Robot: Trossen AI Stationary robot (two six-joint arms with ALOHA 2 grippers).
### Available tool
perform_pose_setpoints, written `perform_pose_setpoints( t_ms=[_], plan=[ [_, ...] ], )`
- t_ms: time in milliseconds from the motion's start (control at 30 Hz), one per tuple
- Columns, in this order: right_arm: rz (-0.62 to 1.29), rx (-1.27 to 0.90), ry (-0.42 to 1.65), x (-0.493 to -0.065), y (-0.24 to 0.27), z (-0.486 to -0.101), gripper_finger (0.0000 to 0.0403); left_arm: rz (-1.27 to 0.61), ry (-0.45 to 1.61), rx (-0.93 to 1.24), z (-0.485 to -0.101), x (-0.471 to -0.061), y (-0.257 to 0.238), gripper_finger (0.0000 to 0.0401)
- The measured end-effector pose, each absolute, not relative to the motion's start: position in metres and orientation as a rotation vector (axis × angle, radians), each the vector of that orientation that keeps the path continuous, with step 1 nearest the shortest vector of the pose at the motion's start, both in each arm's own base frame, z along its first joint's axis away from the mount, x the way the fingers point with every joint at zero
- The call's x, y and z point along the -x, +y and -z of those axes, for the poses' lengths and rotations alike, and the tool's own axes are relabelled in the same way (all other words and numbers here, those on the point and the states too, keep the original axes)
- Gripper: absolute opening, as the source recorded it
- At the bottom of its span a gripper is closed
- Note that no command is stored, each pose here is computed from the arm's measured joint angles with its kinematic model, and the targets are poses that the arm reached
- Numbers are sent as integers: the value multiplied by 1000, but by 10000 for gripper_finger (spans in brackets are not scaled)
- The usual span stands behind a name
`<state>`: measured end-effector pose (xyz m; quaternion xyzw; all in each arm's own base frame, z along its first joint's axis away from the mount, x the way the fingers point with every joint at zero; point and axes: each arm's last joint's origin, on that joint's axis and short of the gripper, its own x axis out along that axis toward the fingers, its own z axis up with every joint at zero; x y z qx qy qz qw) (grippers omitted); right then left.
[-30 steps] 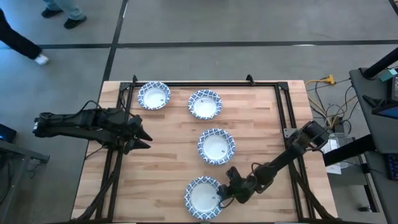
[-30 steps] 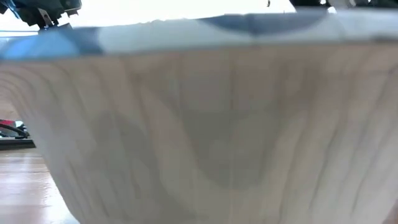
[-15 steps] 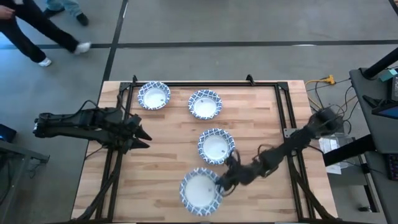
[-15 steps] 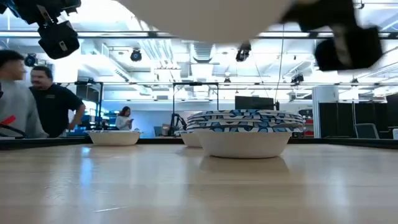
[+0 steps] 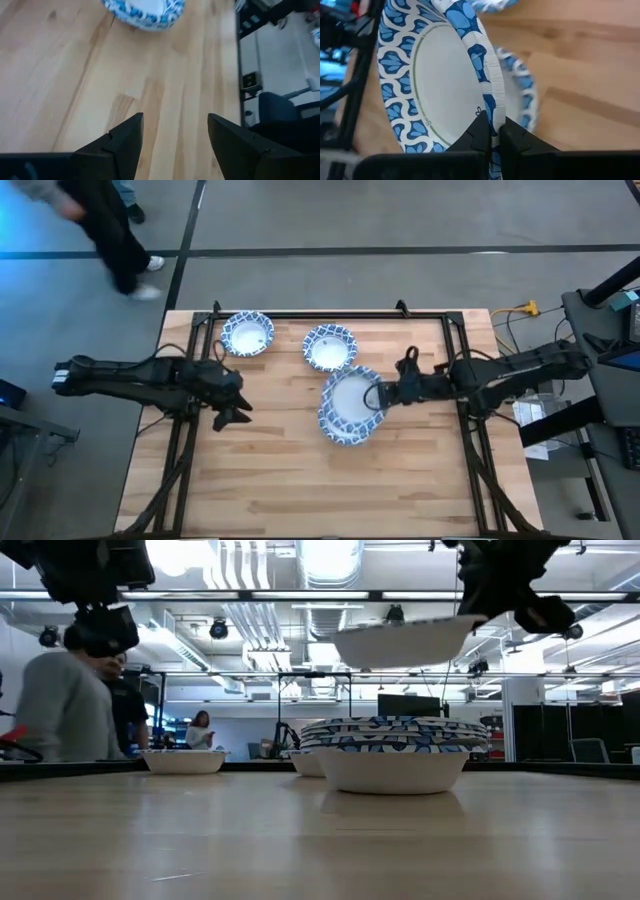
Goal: Nest bowls inside each other
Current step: Stack the blue paper bowl into the blue paper bowl
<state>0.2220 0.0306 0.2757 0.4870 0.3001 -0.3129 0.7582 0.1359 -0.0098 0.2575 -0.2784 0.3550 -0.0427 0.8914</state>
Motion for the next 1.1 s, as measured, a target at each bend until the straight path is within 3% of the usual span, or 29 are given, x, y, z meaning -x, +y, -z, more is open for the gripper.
perform_pose_setpoints(
  t_ms=[500,1100],
  plan=[
    [734,-996,831,-249,20,-235,12,-4,1040,593,-214,-178,-11,205],
    [652,-975,911,-277,16,-207,12,-122,1374,604,-130,-228,-11,205]
  ],
)
